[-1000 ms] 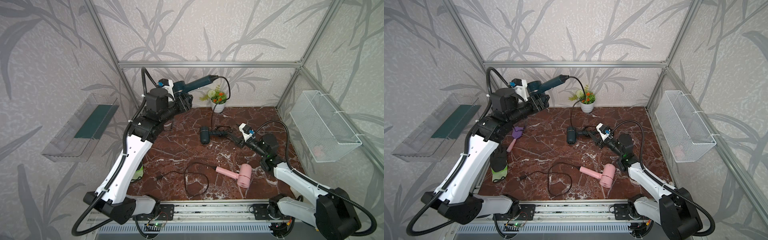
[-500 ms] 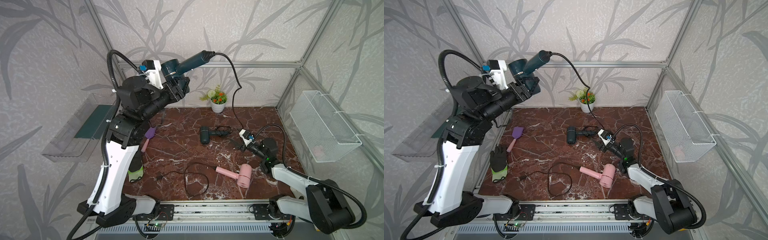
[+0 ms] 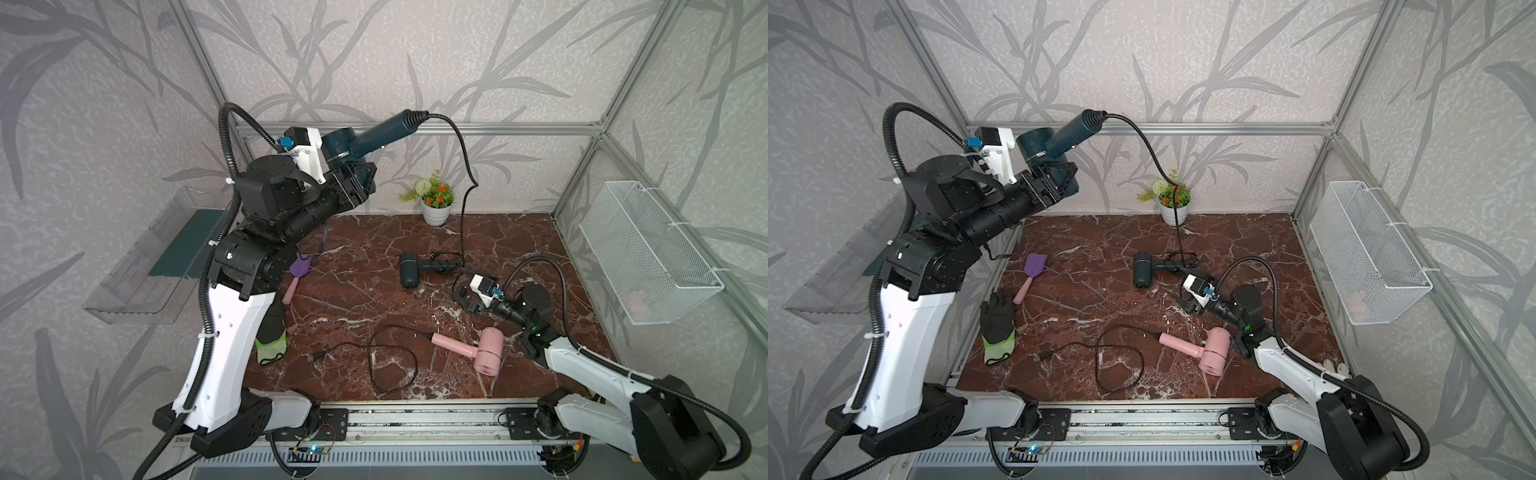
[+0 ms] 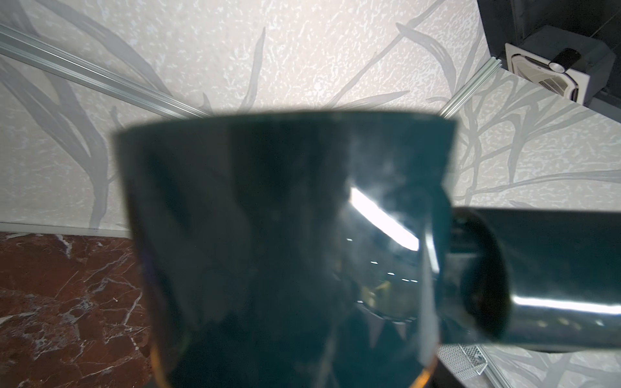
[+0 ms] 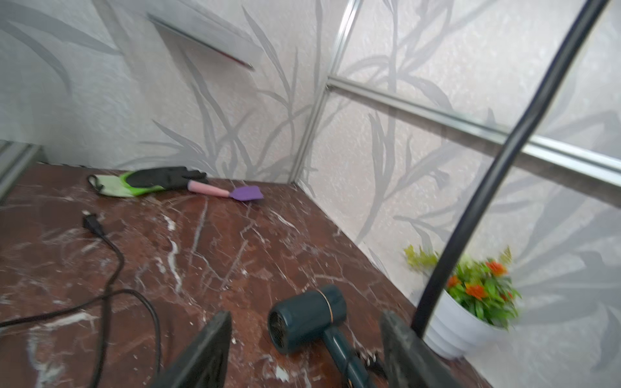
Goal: Wrap the cord around the hair dryer
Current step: Wrap the power cord around the hair dryer.
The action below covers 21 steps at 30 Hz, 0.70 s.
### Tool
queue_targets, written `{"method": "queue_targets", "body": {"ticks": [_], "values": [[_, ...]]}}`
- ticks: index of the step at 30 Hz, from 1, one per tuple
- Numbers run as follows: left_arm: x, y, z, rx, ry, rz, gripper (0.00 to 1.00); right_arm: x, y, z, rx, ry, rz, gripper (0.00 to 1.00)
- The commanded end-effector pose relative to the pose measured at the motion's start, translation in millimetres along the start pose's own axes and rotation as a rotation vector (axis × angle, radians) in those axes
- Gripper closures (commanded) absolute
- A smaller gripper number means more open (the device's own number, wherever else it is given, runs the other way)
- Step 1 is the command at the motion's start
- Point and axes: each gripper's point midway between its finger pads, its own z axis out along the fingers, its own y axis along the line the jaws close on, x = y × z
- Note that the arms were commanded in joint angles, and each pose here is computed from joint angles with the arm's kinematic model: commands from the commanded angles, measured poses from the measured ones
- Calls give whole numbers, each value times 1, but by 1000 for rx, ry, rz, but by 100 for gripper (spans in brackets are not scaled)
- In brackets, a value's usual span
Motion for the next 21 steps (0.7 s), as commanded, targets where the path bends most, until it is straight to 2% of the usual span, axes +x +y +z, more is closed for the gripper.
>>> {"method": "queue_targets", "body": {"ticks": [1,5,8,11,14,19,21], "values": [[-18,-7,-1,11,-68,27,100,0,17,-14,-43,59,15,29],[-12,-6,8,24,-48,9,100,-36,7,-23,-3,10,-12,29],[-8,-5,11,38,-38,-10,100,-51,-13,-12,43,3,-11,26],[-7,-6,7,43,-45,-18,100,-47,-26,11,42,10,39,24],[-7,-3,2,29,-54,-13,100,-50,-35,32,25,-38,128,21],[-3,0,-2,18,-50,-11,100,-49,-61,52,114,-40,224,20],[-3,0,-3,20,-49,-14,100,-47,-71,55,161,-36,247,23]]}}
